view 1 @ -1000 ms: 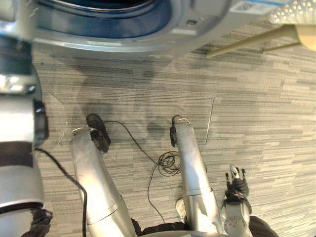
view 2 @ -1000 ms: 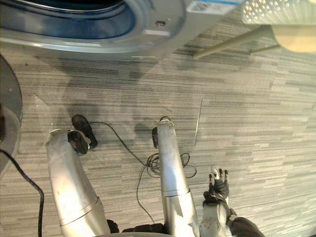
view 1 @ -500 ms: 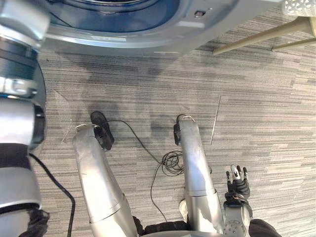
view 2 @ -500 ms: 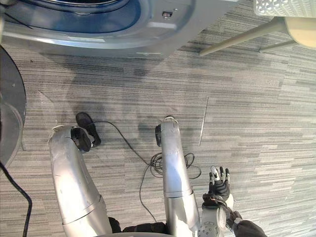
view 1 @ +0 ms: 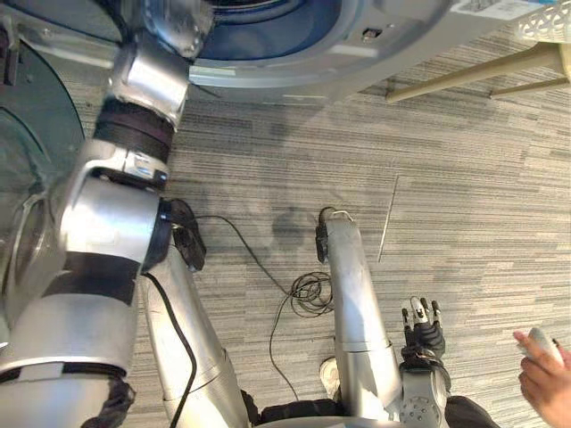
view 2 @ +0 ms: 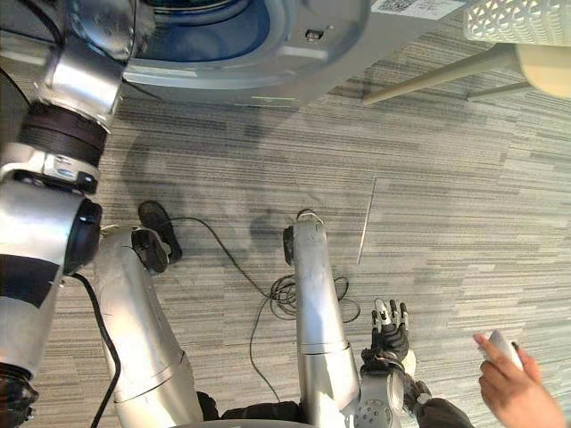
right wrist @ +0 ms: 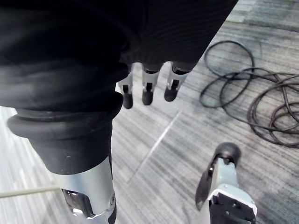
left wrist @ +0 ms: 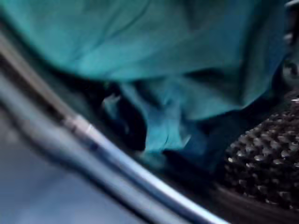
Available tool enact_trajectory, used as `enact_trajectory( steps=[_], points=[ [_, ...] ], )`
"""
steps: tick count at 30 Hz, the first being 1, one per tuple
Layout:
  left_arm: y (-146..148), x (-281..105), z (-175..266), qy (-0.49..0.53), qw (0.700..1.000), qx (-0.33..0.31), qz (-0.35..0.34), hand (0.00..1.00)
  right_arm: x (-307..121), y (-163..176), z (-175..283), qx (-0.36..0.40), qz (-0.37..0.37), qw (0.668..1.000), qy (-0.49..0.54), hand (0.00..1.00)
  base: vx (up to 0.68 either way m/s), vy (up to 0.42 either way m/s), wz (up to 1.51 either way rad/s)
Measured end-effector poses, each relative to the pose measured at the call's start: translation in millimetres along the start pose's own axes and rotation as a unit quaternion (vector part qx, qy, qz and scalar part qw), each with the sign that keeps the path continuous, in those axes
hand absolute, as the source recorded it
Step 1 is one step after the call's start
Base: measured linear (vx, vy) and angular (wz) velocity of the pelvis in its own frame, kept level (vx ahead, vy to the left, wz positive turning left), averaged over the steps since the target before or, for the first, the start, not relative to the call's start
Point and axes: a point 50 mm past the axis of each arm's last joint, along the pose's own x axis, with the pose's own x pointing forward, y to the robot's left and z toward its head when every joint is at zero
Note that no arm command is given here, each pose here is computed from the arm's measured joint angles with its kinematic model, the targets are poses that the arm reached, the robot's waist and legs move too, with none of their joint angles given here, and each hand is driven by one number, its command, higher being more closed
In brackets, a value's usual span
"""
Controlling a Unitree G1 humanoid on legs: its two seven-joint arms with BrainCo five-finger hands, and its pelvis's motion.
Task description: Pick up the laundry basket with both hands and put the clothes into the washing machine.
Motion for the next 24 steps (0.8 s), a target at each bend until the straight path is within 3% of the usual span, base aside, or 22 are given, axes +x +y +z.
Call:
enact_trajectory(
  steps=[7, 11, 14, 17, 24],
  points=[
    [-27, -21, -35, 0.107, 0.972, -0.207, -0.018, 0.00, 4, 6, -2, 0.002, 0.000, 1.000, 0.009, 0.00, 0.01, -0.006, -0.01],
    [-52, -54, -50, 0.152, 0.925, -0.347, 0.008, 0.00, 8, 15, -4, 0.005, -0.002, 1.000, 0.009, 0.00, 0.07, -0.018, 0.06],
    [-76, -98, -74, 0.198, 0.908, -0.370, 0.004, 0.00, 12, 26, -5, 0.006, 0.008, 1.000, 0.008, 0.00, 0.10, -0.052, 0.20],
    [-94, -169, -114, 0.274, 0.895, -0.352, 0.006, 0.00, 15, 33, -3, -0.005, 0.014, 1.000, 0.001, 0.00, 0.11, -0.080, 0.28],
    [-82, -267, -144, 0.320, 0.895, -0.311, 0.010, 0.00, 17, 15, -1, -0.015, -0.032, 0.999, -0.005, 0.00, 0.08, -0.053, 0.31]
  ],
)
